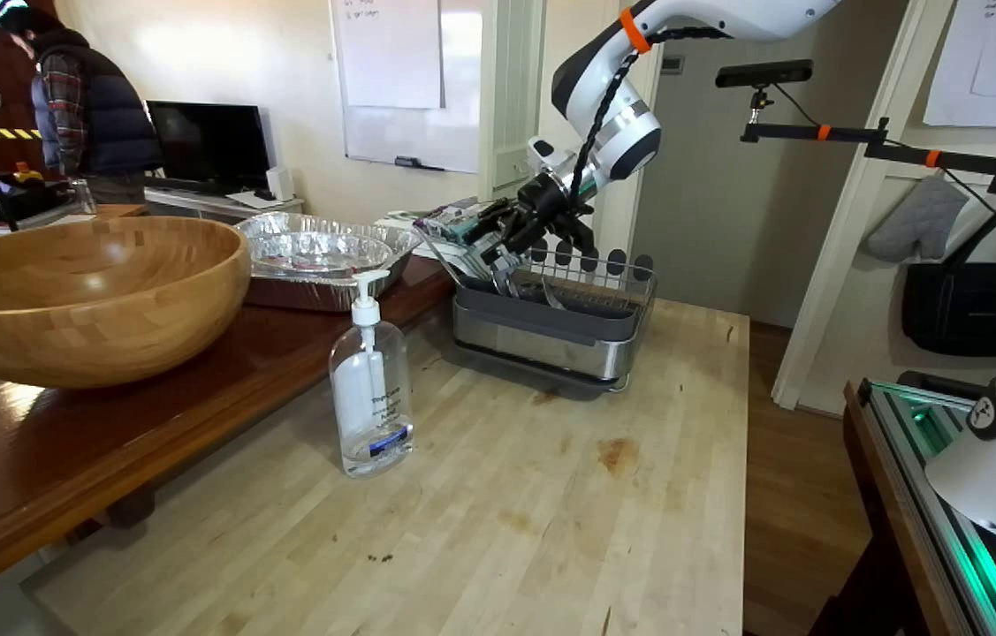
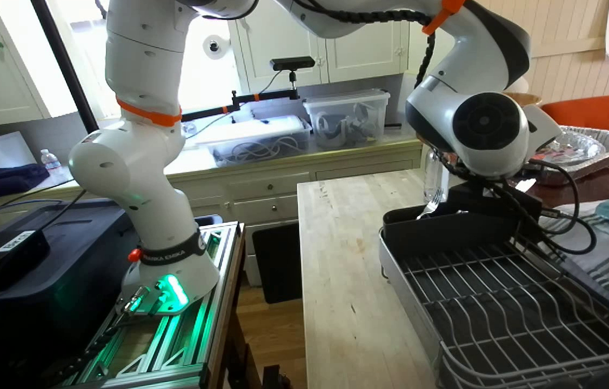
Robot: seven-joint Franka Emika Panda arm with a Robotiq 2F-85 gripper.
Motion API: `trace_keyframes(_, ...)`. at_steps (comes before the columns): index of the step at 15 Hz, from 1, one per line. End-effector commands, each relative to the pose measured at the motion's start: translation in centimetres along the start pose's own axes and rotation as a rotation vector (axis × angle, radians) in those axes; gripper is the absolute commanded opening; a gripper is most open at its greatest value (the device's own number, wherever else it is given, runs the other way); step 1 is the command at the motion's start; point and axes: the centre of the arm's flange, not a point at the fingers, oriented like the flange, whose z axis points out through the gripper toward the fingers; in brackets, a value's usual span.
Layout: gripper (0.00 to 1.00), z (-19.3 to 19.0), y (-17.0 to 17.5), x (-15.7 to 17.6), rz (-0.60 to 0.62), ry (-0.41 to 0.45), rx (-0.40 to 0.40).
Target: Put the silver knife on the dishrack.
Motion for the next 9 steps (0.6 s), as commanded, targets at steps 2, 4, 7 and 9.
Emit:
trace_keyframes(2, 1.00, -0.5, -0.4, 1.9, 0.063, -0.068, -0.084)
trace_keyframes(4, 1.00, -0.7, -0.8, 2.9, 0.097, -0.083, -0.125)
trace_keyframes(7, 1.00, -1.0, -1.5, 4.5, 0.185, -0.116, -0.197)
trace_keyframes(9, 1.00, -1.1, -2.1, 5.4, 0.254, -0.137, -0.243)
